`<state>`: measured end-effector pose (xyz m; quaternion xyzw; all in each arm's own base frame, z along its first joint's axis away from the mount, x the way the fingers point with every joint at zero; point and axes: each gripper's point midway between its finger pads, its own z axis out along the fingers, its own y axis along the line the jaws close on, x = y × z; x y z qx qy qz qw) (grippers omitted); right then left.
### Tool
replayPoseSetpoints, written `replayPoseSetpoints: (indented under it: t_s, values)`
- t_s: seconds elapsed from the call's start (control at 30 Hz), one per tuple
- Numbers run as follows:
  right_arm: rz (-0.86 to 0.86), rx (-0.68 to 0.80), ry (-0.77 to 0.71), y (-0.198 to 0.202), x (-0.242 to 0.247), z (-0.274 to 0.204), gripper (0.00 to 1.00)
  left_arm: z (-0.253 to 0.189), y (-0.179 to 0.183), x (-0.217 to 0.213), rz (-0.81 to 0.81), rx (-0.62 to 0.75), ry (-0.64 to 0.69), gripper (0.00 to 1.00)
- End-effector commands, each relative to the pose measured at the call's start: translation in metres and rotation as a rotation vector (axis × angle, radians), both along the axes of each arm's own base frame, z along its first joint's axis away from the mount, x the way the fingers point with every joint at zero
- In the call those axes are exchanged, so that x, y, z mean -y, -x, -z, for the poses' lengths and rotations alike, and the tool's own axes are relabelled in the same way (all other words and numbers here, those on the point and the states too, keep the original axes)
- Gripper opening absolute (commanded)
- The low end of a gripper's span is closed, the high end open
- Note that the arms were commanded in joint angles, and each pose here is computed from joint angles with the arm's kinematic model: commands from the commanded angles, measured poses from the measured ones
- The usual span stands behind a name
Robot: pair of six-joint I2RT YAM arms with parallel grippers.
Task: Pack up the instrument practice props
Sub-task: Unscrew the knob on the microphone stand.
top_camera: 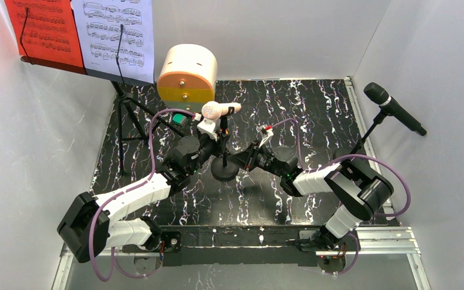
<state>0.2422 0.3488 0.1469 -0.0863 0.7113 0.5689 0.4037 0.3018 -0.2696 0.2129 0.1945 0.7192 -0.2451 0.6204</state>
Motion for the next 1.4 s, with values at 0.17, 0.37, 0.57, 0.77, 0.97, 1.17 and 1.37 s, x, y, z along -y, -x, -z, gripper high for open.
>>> replayPoseSetpoints:
  t_s: [0.17,0.37,0.57,0.77,0.97,1.17,1.37]
  values:
    - [-0.082,0.48,0.289,-0.016,-0.004,-0.016,0.01,0.049,0.017,0.003,0.054,-0.152,-0.095,0.0]
    - [-0.182,0.933,0.671,-0.012,0.007,-0.008,0.01,0.049,0.017,0.005,0.056,-0.158,-0.089,0.0]
    - [-0.165,1.192,1.042,-0.02,0.016,0.001,0.01,0.052,0.017,0.004,0.052,-0.162,-0.092,0.0]
    - [-0.097,1.335,1.336,-0.026,0.025,0.013,0.05,0.051,0.017,0.004,0.051,-0.16,-0.091,0.0]
    - [-0.063,1.243,1.12,-0.009,0.014,-0.006,0.34,0.051,0.017,0.003,0.048,-0.158,-0.095,0.0]
    - [-0.023,1.067,0.798,0.006,0.014,-0.029,0.56,0.054,0.017,0.004,0.052,-0.159,-0.1,0.0]
    - [0.03,0.896,0.461,0.015,0.023,-0.066,0.64,0.056,0.017,0.006,0.069,-0.153,-0.108,0.0]
